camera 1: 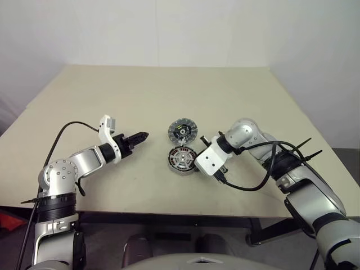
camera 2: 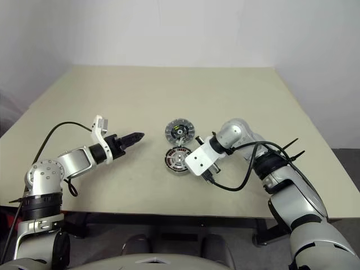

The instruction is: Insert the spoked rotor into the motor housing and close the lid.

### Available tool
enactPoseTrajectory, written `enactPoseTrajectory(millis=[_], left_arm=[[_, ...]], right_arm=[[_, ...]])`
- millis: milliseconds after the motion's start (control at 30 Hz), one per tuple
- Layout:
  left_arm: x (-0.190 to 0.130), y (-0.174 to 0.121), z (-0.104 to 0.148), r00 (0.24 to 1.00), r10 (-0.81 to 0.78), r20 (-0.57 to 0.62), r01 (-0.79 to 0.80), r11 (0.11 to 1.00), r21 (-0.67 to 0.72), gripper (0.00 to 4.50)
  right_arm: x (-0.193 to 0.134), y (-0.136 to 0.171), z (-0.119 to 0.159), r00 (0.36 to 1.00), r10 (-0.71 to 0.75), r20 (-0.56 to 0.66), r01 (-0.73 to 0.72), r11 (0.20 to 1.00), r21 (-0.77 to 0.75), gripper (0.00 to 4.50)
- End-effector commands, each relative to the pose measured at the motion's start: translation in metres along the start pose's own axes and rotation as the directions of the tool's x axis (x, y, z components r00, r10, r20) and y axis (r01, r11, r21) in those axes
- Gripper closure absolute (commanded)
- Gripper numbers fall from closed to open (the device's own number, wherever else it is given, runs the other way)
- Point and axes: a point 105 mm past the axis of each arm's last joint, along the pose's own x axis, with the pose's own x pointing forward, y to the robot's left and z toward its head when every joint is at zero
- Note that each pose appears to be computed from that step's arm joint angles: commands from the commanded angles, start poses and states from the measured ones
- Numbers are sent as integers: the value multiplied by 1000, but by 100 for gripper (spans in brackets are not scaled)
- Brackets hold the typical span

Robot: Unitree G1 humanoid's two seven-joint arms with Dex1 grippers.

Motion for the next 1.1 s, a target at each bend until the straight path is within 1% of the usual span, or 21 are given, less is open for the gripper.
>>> enactPoseTrajectory(millis=[33, 333, 433, 500, 600, 733, 833, 933, 1100], left_arm=[[-3, -8, 12, 999, -24, 46, 22, 999, 35, 249], [-2, -7, 11, 998, -23, 51, 21, 999, 31, 249], [-1, -7, 11, 998, -22, 56, 20, 999, 27, 249], [-1, -6, 10, 998, -19, 60, 18, 1000, 22, 249], [-2, -5, 7, 998, -14, 67, 14, 1000, 12, 249], [-4, -2, 4, 997, -6, 75, 6, 1000, 0, 249], [-6, -1, 3, 997, -1, 83, 1, 1000, -6, 249], [-9, 2, 2, 996, 13, 94, -12, 1000, -15, 249], [-10, 3, 0, 995, 18, 101, -16, 1000, -22, 249]], right_arm=[[-6, -7, -1, 999, -27, -21, 27, 1000, -8, 449], [-13, -16, -3, 996, -70, -51, 69, 997, -20, 449], [-20, -19, -9, 991, -106, -83, 107, 994, 8, 449], [-26, -24, -13, 984, -149, -94, 154, 987, 54, 449], [-34, -29, -4, 984, -177, -32, 180, 969, 167, 449], [-44, -26, 5, 986, -165, 2, 159, 957, 244, 449], [-50, -21, 3, 986, -162, -45, 168, 932, 322, 449], [-56, -12, 10, 992, -120, -38, 125, 895, 428, 449], [-55, -19, 24, 991, -130, 6, 107, 837, 536, 449]])
